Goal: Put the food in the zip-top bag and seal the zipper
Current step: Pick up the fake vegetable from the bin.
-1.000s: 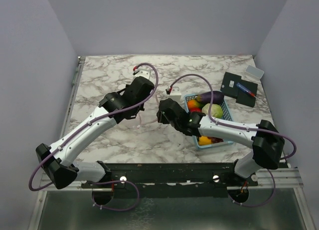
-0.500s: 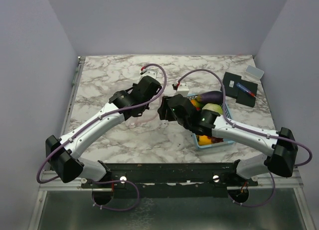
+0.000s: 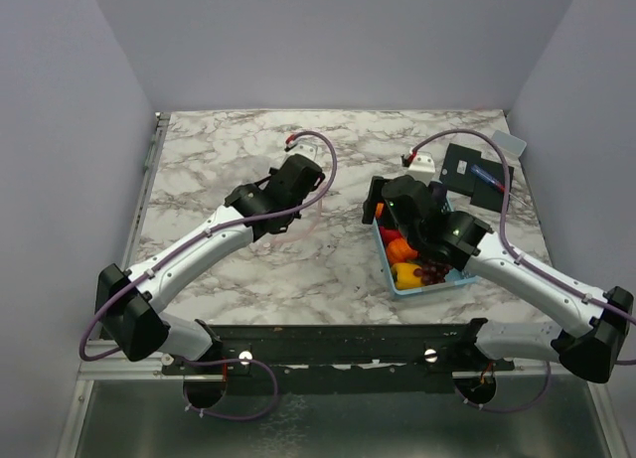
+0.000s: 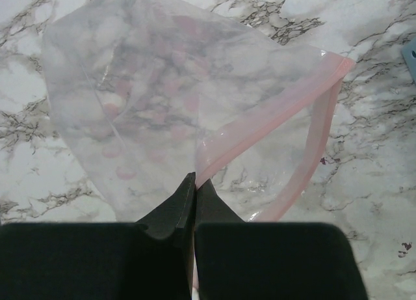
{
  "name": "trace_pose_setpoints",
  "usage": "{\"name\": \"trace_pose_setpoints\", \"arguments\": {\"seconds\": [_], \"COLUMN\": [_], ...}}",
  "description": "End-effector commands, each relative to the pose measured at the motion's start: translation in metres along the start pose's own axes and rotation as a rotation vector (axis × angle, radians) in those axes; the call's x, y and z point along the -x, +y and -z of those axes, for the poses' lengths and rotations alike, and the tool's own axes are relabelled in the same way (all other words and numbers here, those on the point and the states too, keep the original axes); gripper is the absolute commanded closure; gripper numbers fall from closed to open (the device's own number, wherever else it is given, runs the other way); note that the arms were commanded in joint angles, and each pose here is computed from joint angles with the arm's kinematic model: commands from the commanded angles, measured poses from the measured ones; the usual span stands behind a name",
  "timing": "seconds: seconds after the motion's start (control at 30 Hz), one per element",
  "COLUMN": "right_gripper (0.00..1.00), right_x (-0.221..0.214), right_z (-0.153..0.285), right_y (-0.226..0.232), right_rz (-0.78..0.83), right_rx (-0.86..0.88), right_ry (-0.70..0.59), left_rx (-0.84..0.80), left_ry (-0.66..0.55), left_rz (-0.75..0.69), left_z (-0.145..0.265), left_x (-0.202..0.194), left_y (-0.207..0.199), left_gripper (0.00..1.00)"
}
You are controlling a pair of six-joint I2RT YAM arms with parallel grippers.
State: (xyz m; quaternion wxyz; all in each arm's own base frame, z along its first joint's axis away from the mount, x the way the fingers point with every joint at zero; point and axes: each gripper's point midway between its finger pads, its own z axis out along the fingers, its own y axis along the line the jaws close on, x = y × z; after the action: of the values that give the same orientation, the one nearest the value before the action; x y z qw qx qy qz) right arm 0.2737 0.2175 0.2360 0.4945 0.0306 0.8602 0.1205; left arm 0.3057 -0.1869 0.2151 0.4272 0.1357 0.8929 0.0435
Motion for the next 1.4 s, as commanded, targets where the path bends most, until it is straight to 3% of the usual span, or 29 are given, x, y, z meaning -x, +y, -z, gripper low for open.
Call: {"name": "trace_pose_setpoints", "arguments": {"seconds": [0.0, 0.1, 0.73, 1.37], "right_gripper": [0.13, 0.00, 0.00, 0.00], "right_x": [-0.009, -0.008, -0.028, -0.065], "right_z": [0.003, 0.005, -0.014, -0.053], "right_y": [-0.047, -0.064, -0.149, -0.164], "right_rz": [0.067, 0.072, 0.010, -0.053], "right_rx": [-0.152, -0.205, -0.485, -0.443], "right_ry": [0.046, 0.054, 0.131, 0.218], "left_rx": [-0.019, -0.019, -0.057, -0.029], "left_ry": [-0.032, -0.038, 0.003, 0.001], "left_rz": [0.024, 0.029, 0.002, -0.011], "left_z": [-0.005, -0.007, -0.018, -0.019], "left_x": [-0.003, -0.008, -0.029, -0.032], "left_y": [-0.001, 0.000, -0.009, -0.004], "left_gripper": [1.00, 1.00, 1.00, 1.00]}}
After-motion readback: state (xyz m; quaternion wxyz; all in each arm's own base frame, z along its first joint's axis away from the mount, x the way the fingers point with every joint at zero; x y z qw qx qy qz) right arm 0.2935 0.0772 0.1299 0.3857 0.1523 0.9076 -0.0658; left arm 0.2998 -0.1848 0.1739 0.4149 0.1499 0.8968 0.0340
